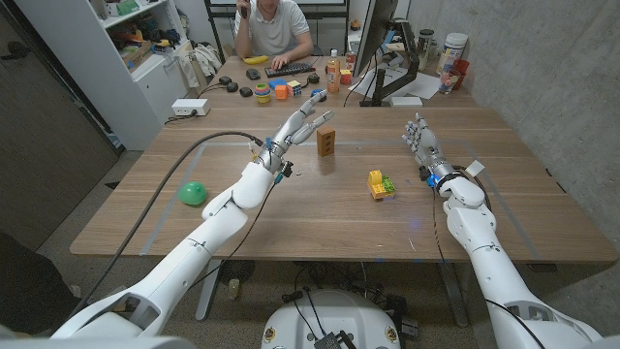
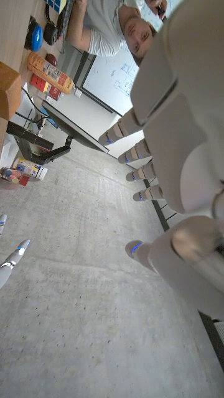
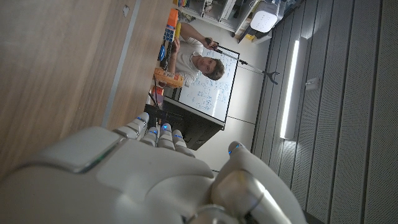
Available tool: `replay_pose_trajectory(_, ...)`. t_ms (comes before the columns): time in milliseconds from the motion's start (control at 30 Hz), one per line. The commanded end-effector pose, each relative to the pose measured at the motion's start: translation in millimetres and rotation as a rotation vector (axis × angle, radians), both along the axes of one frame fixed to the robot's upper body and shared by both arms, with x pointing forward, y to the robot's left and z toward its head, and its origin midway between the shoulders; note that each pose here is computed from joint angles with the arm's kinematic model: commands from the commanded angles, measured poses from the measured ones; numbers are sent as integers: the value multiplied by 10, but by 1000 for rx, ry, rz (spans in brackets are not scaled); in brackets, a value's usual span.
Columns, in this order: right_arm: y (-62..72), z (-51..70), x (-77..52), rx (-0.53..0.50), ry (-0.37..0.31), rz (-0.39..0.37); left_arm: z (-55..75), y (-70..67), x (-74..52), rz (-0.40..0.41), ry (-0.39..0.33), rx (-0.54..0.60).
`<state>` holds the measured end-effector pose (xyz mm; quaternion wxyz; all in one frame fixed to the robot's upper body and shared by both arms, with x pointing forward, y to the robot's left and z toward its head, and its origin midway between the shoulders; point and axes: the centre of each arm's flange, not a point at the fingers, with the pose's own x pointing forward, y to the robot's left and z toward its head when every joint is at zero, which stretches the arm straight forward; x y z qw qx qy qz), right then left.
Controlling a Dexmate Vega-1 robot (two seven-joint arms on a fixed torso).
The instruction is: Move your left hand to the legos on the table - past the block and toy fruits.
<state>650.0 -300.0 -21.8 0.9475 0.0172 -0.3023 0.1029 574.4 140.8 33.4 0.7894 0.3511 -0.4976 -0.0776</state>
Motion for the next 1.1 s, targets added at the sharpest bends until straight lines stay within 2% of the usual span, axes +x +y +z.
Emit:
replay_pose_trajectory(33,-45,-11,-2,8,-2,-1,17,-387,-173,17,-106,264)
replay_pose_trajectory(233,-51,-6,2,8,-4,1,14,-493,-221,12,-130,343)
replay_pose_trajectory(767,-88,-18,0,16,-8,-1,-51,-805,-366,137,-296,566)
replay_pose_trajectory(933,-102,-24,-8,20,-7,-3,-99,-865,-348,200,-329,634)
replay_pose_trajectory(1100,-107,-15,-25,18,-15,-3,-145,-904,-219,247,-298,687)
